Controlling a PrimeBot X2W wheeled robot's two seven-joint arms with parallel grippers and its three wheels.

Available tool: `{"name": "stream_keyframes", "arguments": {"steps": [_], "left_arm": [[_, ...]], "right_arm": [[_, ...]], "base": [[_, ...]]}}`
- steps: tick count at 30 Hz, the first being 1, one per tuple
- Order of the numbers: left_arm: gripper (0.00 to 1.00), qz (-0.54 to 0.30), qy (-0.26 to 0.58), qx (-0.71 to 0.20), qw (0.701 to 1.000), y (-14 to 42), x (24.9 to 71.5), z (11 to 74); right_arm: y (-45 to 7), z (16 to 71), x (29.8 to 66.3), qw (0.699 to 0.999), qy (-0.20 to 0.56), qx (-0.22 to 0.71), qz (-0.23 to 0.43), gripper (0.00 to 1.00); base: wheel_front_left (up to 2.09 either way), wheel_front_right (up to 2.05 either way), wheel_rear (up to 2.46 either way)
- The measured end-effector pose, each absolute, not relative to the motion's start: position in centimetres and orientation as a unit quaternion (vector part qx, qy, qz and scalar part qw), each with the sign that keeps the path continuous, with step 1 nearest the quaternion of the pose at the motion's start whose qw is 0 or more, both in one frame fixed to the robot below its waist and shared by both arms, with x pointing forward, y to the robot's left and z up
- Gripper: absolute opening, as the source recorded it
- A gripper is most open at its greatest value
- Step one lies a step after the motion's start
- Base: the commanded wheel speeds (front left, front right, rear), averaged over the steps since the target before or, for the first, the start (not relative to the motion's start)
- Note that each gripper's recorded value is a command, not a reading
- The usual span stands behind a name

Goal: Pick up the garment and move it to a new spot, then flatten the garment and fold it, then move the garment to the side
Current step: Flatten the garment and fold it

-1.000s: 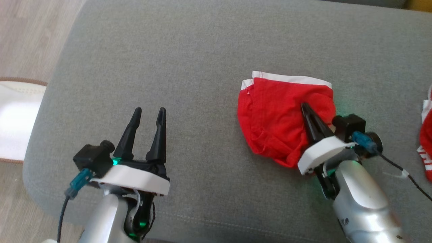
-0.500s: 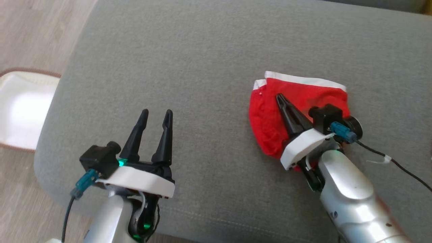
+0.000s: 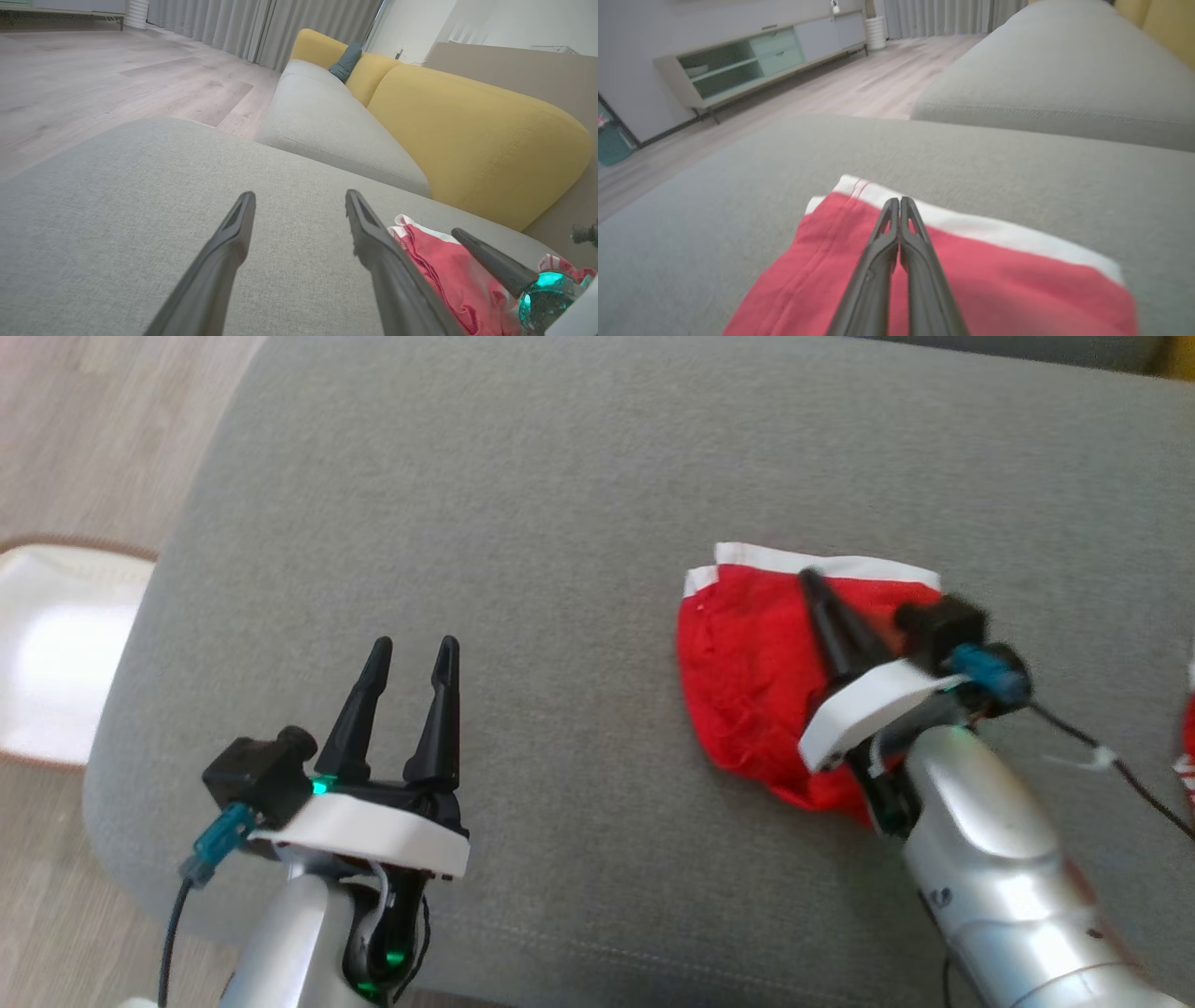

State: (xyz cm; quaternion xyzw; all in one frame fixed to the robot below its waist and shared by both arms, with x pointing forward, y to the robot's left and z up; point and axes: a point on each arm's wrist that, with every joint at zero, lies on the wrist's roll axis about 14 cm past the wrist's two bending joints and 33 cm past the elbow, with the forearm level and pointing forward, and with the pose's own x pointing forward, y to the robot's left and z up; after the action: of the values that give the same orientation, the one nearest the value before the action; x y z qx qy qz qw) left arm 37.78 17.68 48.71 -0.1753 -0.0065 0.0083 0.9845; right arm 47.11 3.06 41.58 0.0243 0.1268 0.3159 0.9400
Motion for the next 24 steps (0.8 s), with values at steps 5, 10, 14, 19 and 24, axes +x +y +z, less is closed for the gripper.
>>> {"name": "stream_keyframes", "arguments": {"steps": [5, 10, 14, 19, 24], "left_arm": [[1.00, -0.012, -0.019, -0.180, 0.983, 16.5, 38.1, 49.6], [1.00, -0.035, -0.028, -0.185, 0.982, 15.0, 38.6, 50.4], [1.00, -0.054, -0.037, -0.185, 0.981, 13.9, 38.9, 51.2], [1.00, -0.070, -0.039, -0.189, 0.979, 12.7, 38.8, 51.5], [1.00, -0.090, -0.047, -0.187, 0.977, 11.5, 38.6, 52.2]], "right_arm": [[-0.1, 44.9, 48.4, 0.960, 0.078, 0.048, 0.265, 0.00], [-3.9, 45.7, 47.3, 0.972, 0.062, 0.061, 0.216, 0.00], [-7.1, 47.5, 46.9, 0.982, 0.033, 0.071, 0.174, 0.00], [-10.3, 48.7, 45.4, 0.988, 0.012, 0.075, 0.132, 1.00], [-12.8, 48.6, 43.1, 0.992, 0.008, 0.078, 0.101, 1.00]], "base": [[0.00, 0.00, 0.00], [0.00, 0.00, 0.00], [0.00, 0.00, 0.00], [0.00, 0.00, 0.00], [0.00, 0.00, 0.00]]}}
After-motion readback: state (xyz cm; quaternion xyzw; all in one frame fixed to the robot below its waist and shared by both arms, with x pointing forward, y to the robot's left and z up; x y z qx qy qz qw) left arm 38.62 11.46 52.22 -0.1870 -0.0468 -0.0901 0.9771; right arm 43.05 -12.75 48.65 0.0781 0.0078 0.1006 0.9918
